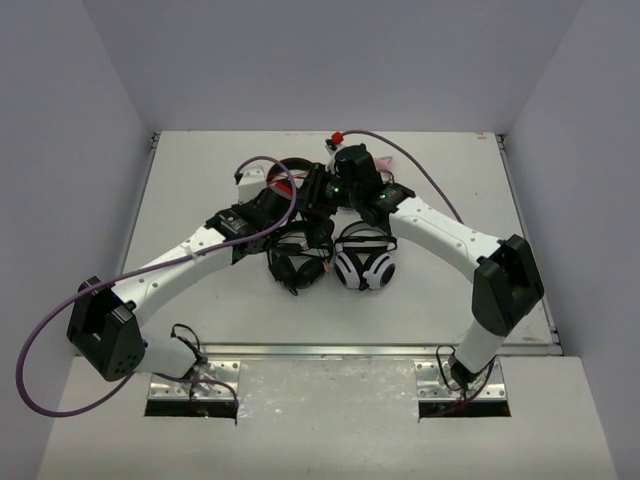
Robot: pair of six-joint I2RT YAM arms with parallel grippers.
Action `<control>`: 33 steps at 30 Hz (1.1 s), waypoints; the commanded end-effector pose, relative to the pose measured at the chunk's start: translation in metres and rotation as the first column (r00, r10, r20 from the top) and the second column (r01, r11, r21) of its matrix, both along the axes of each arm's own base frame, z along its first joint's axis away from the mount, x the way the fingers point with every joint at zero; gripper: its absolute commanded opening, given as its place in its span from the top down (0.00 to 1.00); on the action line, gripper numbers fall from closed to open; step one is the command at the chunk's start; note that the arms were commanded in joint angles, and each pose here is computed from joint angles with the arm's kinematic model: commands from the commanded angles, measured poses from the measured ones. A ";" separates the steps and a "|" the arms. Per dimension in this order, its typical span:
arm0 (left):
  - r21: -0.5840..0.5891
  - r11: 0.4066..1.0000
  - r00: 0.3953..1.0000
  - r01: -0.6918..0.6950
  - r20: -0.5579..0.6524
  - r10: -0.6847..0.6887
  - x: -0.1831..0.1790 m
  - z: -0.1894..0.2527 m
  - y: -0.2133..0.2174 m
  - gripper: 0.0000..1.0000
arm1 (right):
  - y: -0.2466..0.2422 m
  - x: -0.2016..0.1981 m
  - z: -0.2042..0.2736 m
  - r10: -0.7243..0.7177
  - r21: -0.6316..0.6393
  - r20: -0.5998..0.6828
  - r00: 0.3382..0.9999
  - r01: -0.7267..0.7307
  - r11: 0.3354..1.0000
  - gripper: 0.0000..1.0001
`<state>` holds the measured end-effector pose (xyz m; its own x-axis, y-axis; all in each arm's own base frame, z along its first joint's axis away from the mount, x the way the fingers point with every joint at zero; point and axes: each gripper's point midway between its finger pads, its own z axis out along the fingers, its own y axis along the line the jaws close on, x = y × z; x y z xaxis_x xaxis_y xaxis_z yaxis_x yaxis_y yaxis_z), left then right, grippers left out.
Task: Wrap the headphones
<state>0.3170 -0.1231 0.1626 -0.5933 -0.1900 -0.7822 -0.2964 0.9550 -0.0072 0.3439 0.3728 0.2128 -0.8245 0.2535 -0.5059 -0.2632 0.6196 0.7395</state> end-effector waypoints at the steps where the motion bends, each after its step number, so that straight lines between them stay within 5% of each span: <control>1: -0.069 0.998 0.998 -0.009 0.067 0.014 0.012 0.017 -0.010 0.99 | 0.003 0.009 0.016 -0.005 0.015 0.045 0.999 0.005 1.000 0.66; 14: -0.095 0.995 0.999 0.009 0.038 -0.006 0.015 0.011 -0.007 0.99 | 0.004 0.010 0.061 0.088 -0.029 0.187 0.978 -0.084 0.996 0.56; 21: -0.103 0.995 0.999 -0.002 0.037 0.006 0.017 0.013 -0.004 1.00 | -0.026 0.000 0.059 0.096 -0.112 0.320 0.943 -0.063 0.992 0.64; 26: -0.089 0.996 0.999 -0.022 0.039 0.026 0.018 0.021 0.003 1.00 | -0.039 -0.031 0.084 0.175 -0.163 0.516 0.838 -0.105 0.981 0.58; 30: -0.102 0.994 0.998 -0.028 0.047 0.033 0.021 0.028 0.003 1.00 | -0.036 -0.064 0.087 0.276 -0.195 0.618 0.736 -0.196 0.961 0.43; 33: -0.109 0.993 0.998 -0.039 0.049 0.044 0.023 0.035 0.003 1.00 | -0.014 -0.092 0.081 0.420 -0.339 0.661 0.622 -0.252 0.906 0.44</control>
